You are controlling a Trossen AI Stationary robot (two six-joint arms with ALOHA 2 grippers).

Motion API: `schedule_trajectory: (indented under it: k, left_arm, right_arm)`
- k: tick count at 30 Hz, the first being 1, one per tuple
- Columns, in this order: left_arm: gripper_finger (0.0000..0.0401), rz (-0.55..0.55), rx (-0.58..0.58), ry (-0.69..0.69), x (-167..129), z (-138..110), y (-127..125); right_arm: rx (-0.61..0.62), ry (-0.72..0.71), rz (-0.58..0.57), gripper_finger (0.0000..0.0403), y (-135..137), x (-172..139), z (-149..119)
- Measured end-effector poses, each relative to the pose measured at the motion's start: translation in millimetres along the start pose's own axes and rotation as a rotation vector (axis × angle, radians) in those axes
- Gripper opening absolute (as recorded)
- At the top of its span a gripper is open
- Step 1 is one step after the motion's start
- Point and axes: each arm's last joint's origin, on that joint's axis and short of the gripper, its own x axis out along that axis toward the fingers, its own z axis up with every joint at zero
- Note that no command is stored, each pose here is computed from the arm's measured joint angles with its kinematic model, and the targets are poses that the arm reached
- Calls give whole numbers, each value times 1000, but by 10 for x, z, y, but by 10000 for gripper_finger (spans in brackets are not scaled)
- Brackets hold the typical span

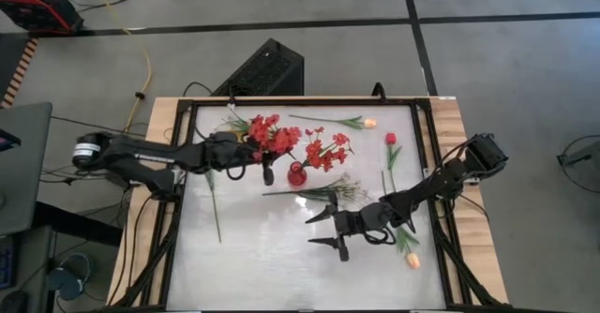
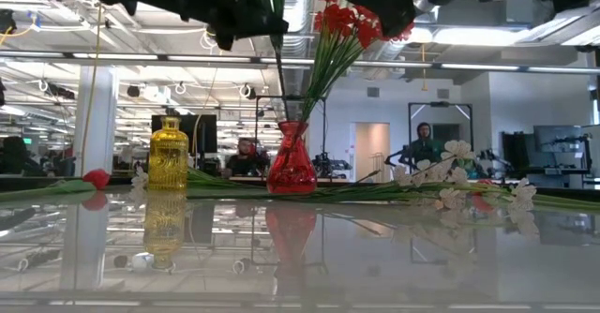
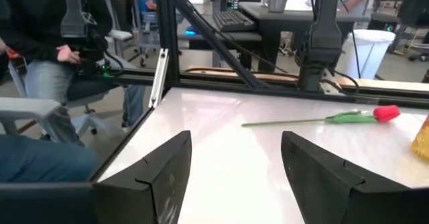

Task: Sort flowers into vase by color
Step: Put the orange flowers into the red vase

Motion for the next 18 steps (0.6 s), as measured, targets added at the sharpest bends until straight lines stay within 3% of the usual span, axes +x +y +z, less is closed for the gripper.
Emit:
schedule_trajectory:
  k: [7,14,18]
  left_arm:
    - [2,-10,-17,25,79,-84,20]
    - [2,12,0,-35,-18,52,50]
    - [2,-36,-26,-56,-104,133,55]
  right_arm:
    - [-10,30,-1,258,-2,0,-30]
    - [-16,49,-3,258,-6,0,-48]
    - [-16,51,-3,258,-6,0,-50]
